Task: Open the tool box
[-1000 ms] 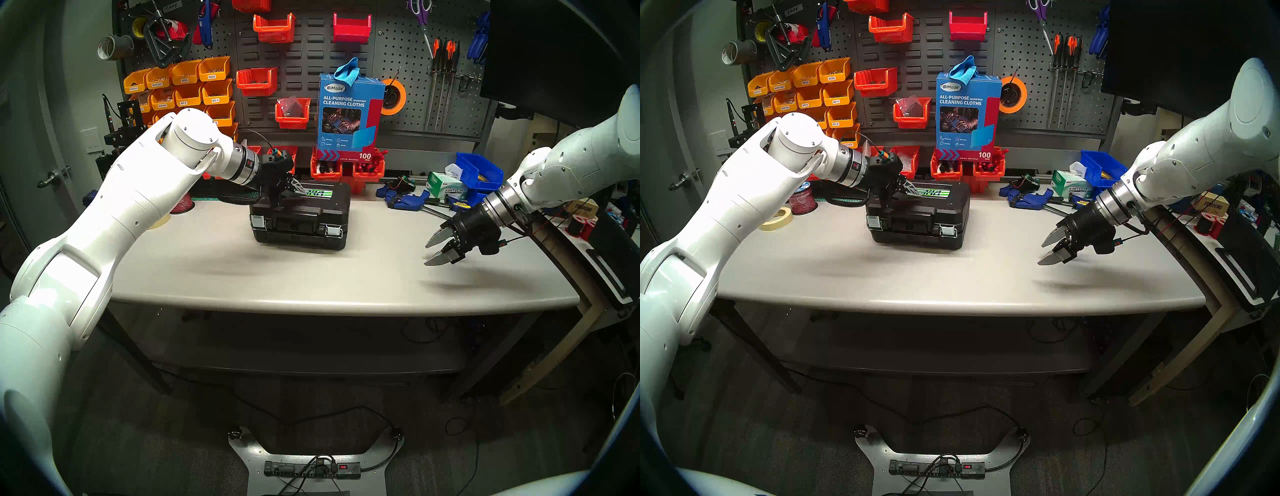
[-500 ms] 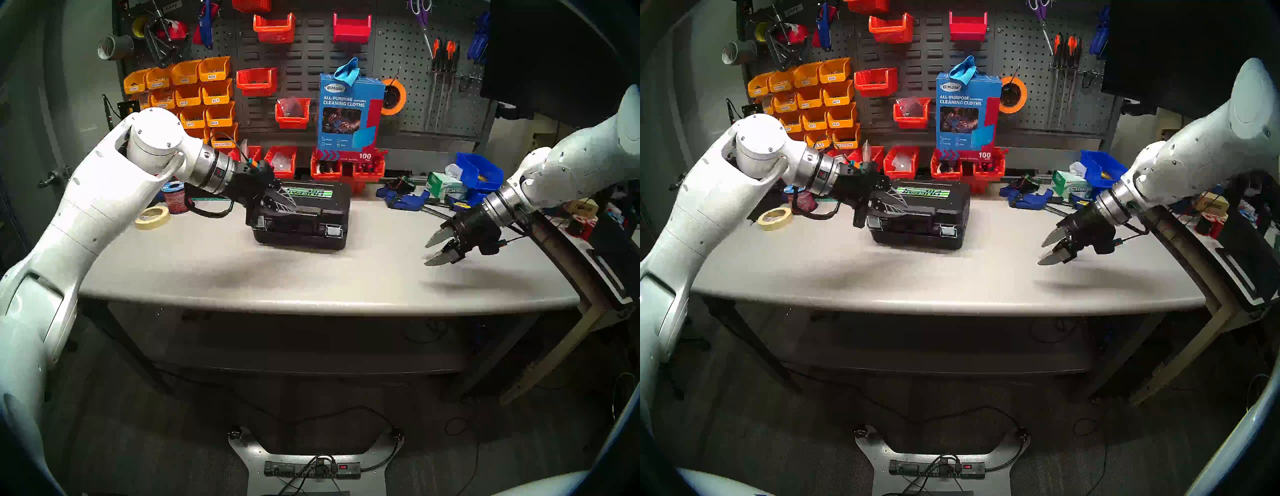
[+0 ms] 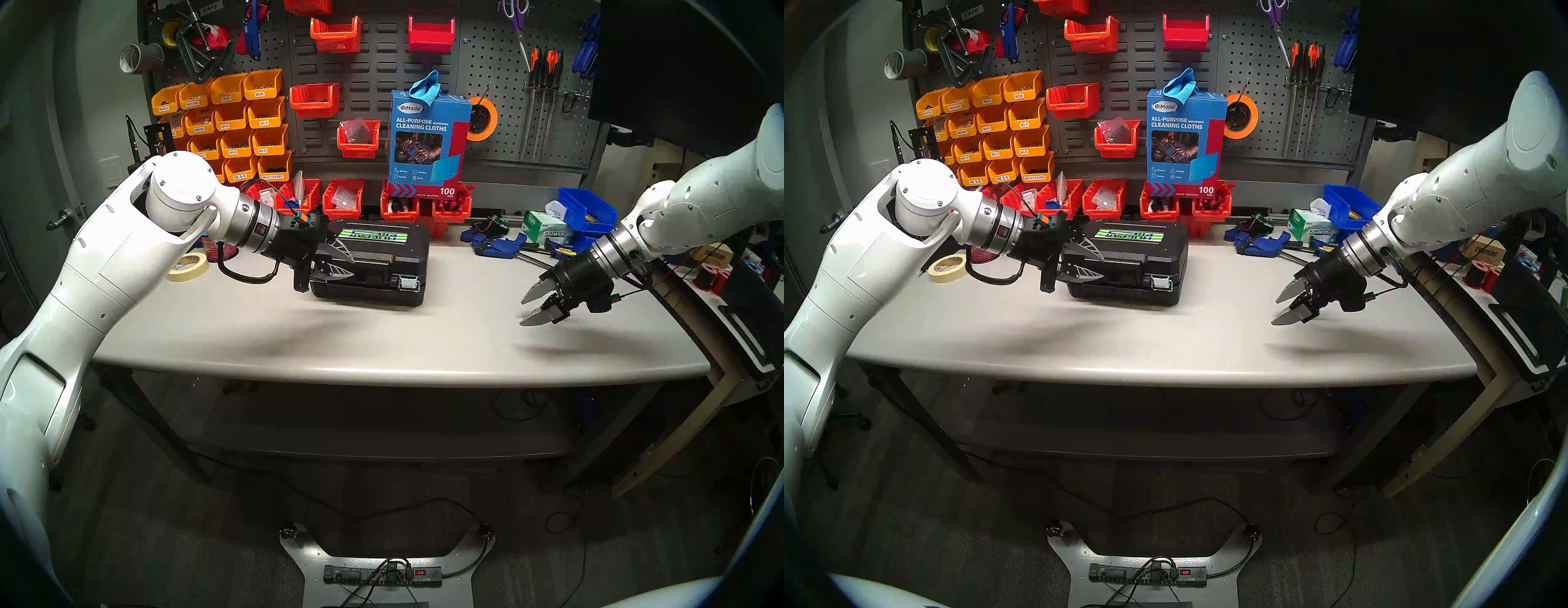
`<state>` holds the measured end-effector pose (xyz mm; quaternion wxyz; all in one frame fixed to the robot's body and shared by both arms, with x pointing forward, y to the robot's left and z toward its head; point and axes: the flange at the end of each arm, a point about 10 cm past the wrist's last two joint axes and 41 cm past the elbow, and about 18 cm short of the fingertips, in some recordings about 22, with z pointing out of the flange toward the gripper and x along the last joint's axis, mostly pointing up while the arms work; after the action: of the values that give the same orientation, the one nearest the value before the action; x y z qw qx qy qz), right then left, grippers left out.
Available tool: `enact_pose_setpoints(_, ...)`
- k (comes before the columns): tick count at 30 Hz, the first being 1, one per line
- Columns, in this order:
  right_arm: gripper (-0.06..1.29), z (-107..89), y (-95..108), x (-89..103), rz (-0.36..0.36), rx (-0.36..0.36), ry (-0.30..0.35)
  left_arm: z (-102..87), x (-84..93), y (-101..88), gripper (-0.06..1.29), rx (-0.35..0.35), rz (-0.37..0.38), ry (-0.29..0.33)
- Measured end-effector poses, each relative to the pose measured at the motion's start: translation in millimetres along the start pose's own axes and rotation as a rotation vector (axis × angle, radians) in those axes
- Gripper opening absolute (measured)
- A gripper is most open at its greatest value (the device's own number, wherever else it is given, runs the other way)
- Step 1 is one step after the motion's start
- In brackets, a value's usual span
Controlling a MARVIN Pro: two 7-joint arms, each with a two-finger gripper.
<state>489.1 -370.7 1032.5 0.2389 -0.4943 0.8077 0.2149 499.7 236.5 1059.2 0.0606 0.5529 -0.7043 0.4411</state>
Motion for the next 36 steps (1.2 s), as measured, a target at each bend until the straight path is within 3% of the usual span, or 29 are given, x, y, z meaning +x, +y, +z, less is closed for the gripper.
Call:
enact_pose_setpoints(2,1.23,0.0,0,0.0,0.0,0.0,0.0,3.5,-3.7,-0.9,0.44,0.006,-0.01,-0.011)
enact_pose_setpoints(3,1.23,0.0,0,0.0,0.0,0.0,0.0,5.6,-5.5,-1.3,0.57,0.009,-0.015,-0.016)
enact_pose_setpoints(5,1.23,0.0,0,0.0,0.0,0.0,0.0,8.9,-8.4,-2.6,0.66,0.017,-0.024,-0.024)
enact_pose_setpoints(17,1.23,0.1,0,0.1,0.0,0.0,0.0,18.4,-12.9,-7.2,0.6,0.042,-0.042,-0.033)
enact_pose_setpoints(29,1.23,0.1,0,0.1,0.0,0.0,0.0,8.4,1.1,-14.5,0.55,0.075,-0.004,-0.001)
enact_pose_setpoints(36,1.23,0.1,0,0.1,0.0,0.0,0.0,6.0,-0.1,-17.8,0.55,0.083,-0.006,-0.003)
